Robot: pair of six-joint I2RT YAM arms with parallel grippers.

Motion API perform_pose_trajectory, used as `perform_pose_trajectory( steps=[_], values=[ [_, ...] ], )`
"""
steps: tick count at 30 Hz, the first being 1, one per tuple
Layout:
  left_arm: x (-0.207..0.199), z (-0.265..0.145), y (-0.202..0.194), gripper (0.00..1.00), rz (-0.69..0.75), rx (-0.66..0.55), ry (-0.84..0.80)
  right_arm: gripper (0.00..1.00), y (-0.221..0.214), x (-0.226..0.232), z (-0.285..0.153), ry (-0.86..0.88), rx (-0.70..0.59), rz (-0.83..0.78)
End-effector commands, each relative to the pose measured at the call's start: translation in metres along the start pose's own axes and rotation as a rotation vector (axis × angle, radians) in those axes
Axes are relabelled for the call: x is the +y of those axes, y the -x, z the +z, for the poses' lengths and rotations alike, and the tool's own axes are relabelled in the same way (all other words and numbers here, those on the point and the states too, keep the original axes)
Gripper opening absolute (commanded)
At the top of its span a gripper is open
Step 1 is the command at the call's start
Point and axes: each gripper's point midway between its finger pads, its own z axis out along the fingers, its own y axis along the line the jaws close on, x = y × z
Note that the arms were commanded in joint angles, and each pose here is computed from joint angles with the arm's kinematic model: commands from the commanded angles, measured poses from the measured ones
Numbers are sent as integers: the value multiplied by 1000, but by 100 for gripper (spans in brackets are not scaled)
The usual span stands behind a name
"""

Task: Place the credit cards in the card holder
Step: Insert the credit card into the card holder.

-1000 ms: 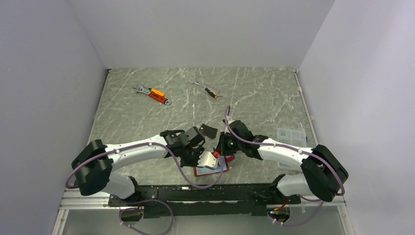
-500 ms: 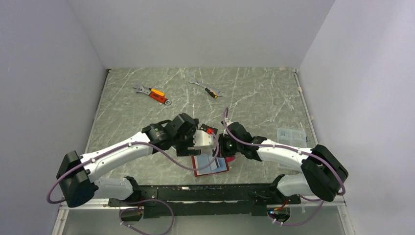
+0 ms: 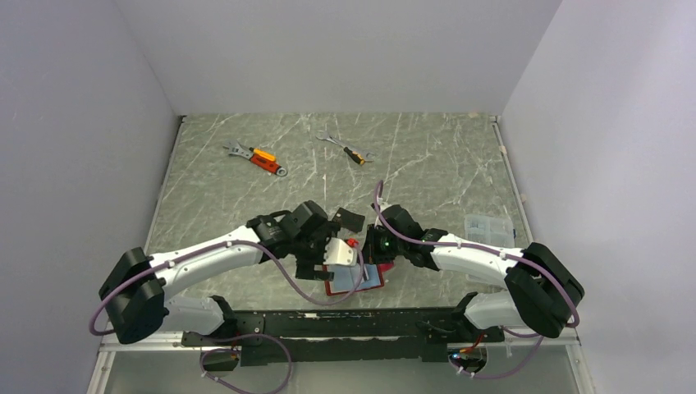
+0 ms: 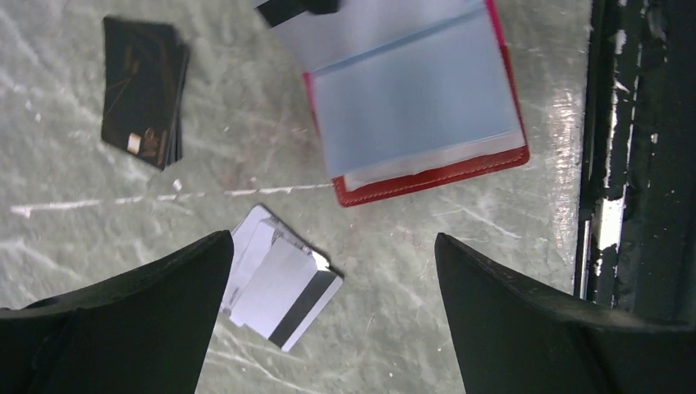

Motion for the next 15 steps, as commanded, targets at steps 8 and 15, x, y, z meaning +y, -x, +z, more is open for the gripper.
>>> perform_pose_trajectory(
  steps=[8, 15],
  values=[
    [-18, 30, 34, 99, 385, -73, -59, 0, 2, 5, 4, 17, -3, 12],
    [-44, 50, 16, 82, 480, -34, -113, 0, 2, 4, 3, 15, -7, 28]
  ],
)
